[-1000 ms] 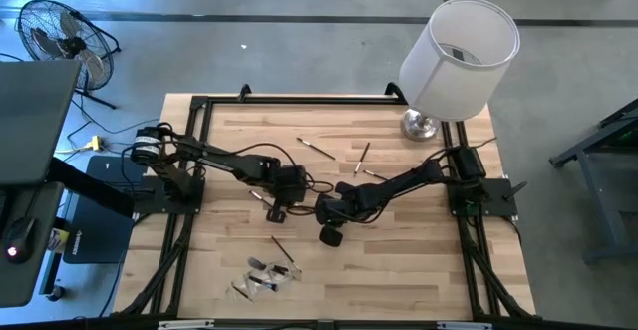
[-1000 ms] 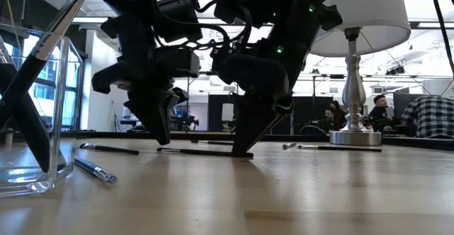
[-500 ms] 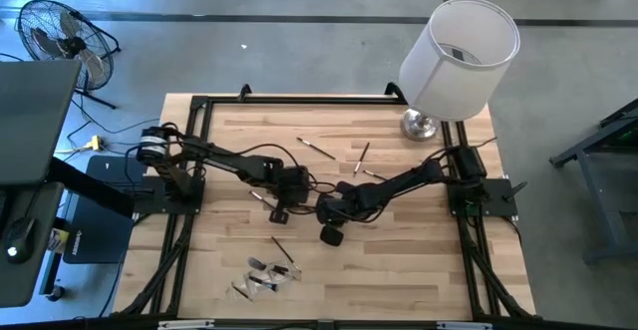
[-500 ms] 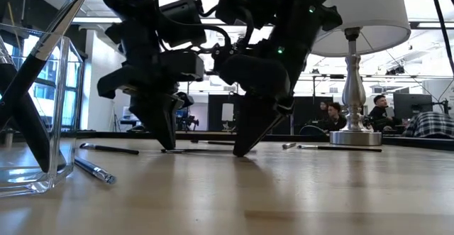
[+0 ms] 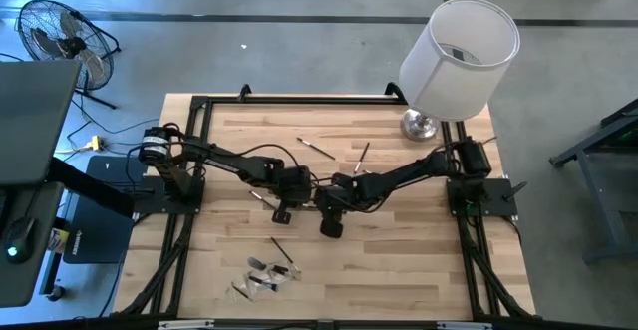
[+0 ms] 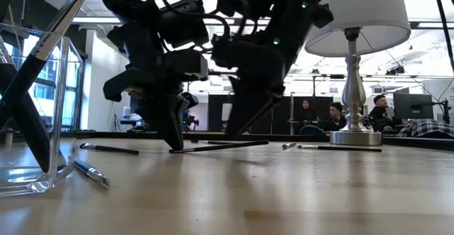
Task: Pick & Place Makeup Supplies
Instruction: Put the silver makeup brush into the transparent organizer
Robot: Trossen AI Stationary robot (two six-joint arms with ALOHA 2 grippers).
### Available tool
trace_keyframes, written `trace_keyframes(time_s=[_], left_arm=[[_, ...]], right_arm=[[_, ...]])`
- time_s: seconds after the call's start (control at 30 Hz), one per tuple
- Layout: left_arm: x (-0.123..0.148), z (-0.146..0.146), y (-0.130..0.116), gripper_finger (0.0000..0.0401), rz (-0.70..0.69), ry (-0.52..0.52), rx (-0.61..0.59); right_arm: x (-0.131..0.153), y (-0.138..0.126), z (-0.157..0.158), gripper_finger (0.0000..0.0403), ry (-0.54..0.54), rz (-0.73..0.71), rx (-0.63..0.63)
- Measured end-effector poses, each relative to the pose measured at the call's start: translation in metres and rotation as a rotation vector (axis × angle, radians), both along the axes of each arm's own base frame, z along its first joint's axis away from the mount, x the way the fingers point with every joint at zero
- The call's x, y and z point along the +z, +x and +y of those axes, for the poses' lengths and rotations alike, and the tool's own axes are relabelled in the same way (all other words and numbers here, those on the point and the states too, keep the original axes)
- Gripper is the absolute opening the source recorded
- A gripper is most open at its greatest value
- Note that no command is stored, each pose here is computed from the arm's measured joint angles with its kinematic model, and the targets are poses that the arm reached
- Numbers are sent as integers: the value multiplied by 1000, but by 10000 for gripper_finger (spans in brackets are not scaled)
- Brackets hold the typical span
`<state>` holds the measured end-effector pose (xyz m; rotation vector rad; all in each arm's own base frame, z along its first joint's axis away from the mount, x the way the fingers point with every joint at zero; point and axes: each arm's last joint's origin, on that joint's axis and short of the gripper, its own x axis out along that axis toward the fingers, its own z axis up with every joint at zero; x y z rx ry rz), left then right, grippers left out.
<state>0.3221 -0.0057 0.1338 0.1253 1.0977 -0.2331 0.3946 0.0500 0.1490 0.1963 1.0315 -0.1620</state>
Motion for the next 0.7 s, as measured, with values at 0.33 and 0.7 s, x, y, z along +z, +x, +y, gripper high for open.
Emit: trace_keyframes(time_s=[0.33,0.7], left_arm=[[0,0,1,0,-14,1,0],[1,0,3,2,-39,4,15]], right_arm=[[-20,3,-4,133,12,60,50],[-21,-1,-10,21,50,120,49]])
